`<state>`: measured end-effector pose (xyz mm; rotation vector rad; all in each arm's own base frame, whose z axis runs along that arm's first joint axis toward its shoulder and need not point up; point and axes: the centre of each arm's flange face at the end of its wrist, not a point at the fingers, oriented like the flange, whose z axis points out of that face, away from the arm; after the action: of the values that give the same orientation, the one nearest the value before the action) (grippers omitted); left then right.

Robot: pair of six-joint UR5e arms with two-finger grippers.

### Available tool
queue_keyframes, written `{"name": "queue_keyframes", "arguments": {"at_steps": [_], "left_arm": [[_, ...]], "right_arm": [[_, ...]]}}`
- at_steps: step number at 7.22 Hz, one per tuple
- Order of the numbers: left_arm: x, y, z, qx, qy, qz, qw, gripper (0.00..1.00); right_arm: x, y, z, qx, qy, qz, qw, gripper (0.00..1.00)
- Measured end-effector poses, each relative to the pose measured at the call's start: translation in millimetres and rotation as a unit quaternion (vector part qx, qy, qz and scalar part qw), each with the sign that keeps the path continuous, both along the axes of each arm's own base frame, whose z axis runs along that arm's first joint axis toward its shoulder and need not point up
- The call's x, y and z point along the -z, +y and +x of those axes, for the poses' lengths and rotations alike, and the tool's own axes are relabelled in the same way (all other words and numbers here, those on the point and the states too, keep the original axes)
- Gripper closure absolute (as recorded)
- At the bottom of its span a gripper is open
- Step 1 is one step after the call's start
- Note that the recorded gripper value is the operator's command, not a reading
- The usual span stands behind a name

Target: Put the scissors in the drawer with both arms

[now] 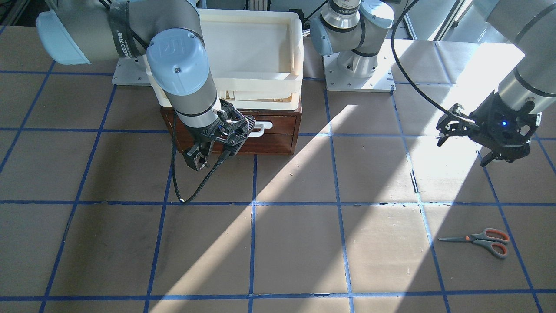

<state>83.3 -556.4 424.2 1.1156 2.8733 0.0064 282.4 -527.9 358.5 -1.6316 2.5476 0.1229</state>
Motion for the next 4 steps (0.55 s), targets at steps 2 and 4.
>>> {"name": "queue_keyframes", "arguments": {"at_steps": [2,4], "left_arm": [[26,-12,32,0.067,-0.005,0.012,0.9977,0.00],[59,-31,67,0.148,-0.012,0.003,0.9888,0.00]], "right_arm": [[7,5,2,-0.093,-0.008,0.017,0.9955,0.00],[15,14,6,-0.194,-0.020,0.043,0.9799,0.00]]}}
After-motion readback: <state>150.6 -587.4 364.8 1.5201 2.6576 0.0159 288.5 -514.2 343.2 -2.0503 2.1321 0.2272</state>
